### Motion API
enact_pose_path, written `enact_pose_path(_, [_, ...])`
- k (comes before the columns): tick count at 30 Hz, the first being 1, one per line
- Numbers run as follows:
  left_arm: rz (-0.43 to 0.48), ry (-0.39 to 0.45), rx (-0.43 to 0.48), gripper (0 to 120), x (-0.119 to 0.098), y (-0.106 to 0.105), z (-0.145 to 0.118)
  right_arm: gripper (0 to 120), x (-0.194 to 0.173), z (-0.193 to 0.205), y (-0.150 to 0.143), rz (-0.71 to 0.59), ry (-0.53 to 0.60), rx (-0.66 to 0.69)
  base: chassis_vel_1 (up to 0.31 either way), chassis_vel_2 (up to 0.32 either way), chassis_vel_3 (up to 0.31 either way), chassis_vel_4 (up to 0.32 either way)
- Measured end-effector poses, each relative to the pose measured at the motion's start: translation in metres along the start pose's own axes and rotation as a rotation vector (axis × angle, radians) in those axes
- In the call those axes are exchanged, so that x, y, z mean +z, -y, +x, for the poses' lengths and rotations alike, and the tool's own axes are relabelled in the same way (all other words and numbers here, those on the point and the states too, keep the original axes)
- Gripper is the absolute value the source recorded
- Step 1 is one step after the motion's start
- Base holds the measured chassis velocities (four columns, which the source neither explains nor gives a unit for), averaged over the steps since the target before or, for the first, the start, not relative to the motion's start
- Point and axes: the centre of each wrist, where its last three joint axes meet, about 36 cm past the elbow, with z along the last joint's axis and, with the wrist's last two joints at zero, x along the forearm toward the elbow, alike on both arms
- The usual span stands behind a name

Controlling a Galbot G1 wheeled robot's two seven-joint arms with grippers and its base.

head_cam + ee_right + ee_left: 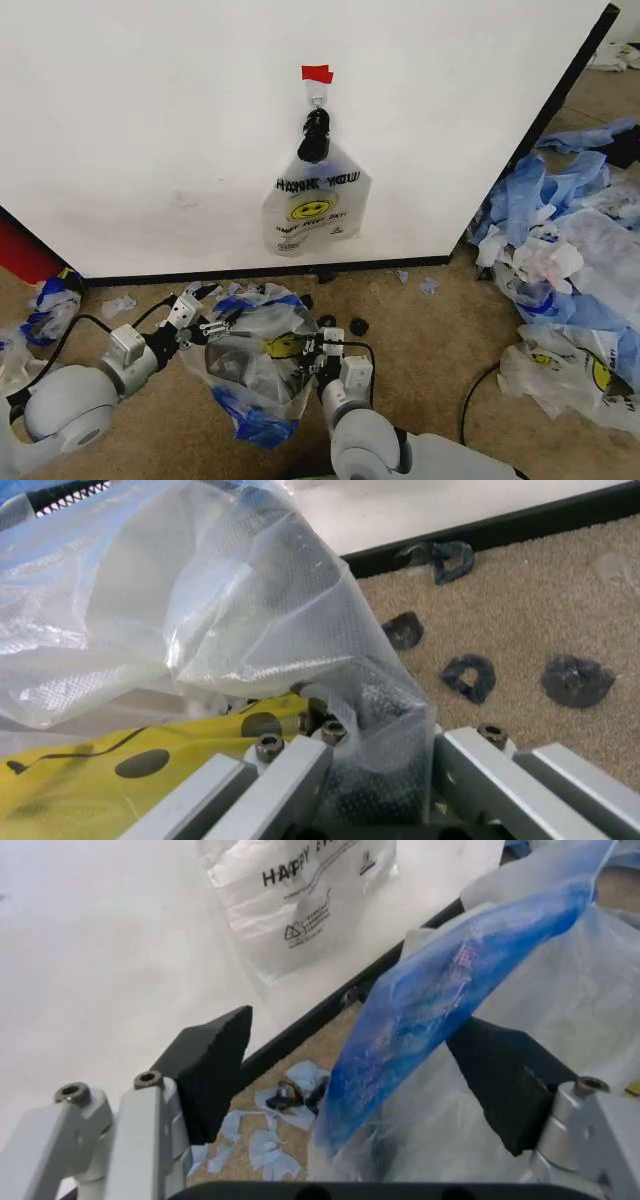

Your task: Pick up the garbage bag from the wall and place it over the trash bin.

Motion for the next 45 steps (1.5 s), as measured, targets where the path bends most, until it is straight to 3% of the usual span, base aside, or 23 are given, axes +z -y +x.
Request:
enact_pose_path(2, [0.000,0.002,-0.001,71,0.000,0.000,0.000,0,0.000,0.000,0.000,0.001,0.000,0.000,0.000,0.000,0.000,0.000])
enact_pose_path(21, [0.034,0.006,-0.018,1,0.006,0.002,-0.002,0,0.001,0.002,-0.001,0.007,0.008,-0.010,0.000,0.000,0.000,0.000])
enact_pose_path(33, [0.064,0.016,-0.061,0,0.011,-0.010,-0.012,0,-0.001,0.008,-0.001,-0.012,0.022,-0.054,0.000,0.000,0.000,0.000])
enact_pose_path(45, [0.110,-0.009,-0.098,0,0.030,-0.020,-0.017,0,-0.001,0.015,0.004,-0.031,0.047,-0.115,0.000,0.000,0.000,0.000])
